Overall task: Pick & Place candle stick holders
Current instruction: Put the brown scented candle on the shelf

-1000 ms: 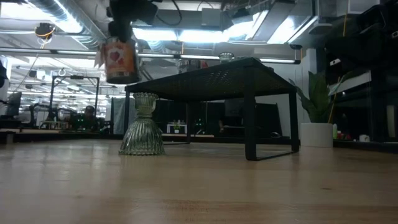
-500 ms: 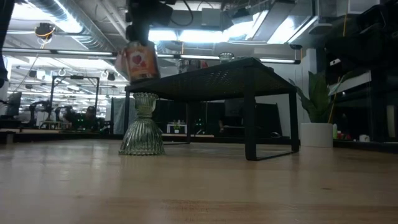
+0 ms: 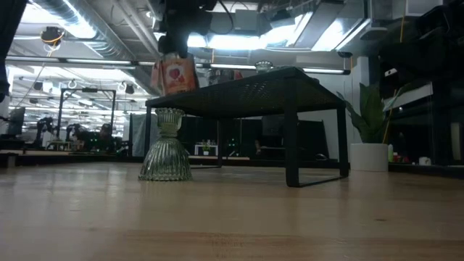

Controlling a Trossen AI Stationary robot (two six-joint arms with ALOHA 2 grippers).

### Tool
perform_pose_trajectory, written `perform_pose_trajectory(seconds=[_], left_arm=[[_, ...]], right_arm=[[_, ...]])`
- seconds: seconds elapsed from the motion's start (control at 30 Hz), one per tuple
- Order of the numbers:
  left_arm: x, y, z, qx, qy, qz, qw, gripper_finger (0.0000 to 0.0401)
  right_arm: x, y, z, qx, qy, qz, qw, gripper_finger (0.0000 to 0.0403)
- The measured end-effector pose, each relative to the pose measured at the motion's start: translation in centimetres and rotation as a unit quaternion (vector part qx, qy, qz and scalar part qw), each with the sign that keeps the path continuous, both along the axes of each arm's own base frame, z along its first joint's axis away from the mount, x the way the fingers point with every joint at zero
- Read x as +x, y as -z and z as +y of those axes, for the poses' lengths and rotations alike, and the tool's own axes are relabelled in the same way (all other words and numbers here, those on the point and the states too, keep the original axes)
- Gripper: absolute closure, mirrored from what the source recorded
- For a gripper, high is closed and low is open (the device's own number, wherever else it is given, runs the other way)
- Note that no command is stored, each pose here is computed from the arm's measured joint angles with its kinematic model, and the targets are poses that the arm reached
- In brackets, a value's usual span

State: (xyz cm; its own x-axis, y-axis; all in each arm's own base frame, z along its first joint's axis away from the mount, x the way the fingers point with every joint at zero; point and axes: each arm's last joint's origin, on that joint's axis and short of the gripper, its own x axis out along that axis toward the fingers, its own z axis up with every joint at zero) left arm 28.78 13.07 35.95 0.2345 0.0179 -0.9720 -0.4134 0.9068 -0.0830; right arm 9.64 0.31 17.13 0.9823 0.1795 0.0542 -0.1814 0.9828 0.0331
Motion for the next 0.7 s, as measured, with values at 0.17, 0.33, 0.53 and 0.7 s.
perform_pose_trajectory(seconds=[0.17, 0.33, 0.53, 0.7], left_arm=[[0.13, -0.01, 0.05, -0.001, 0.001, -0.007, 1.000, 0.0049], [0.38, -0.06, 0.18, 0.009, 0.006, -0.019, 1.000, 0.0047], [0.57, -0.11, 0.25, 0.014, 0.008, -0.028, 0.999, 0.0045], [0.56, -0.09, 0.25, 0.012, 0.008, -0.028, 0.999, 0.0044]], right_arm=[[0.00, 0.00, 0.00, 0.000, 0.000, 0.000, 1.000, 0.0387], [0.00, 0.00, 0.00, 0.000, 0.000, 0.000, 1.000, 0.0387], [0.00, 0.00, 0.00, 0.000, 0.000, 0.000, 1.000, 0.0387], [0.00, 0.00, 0.00, 0.000, 0.000, 0.000, 1.000, 0.0387]])
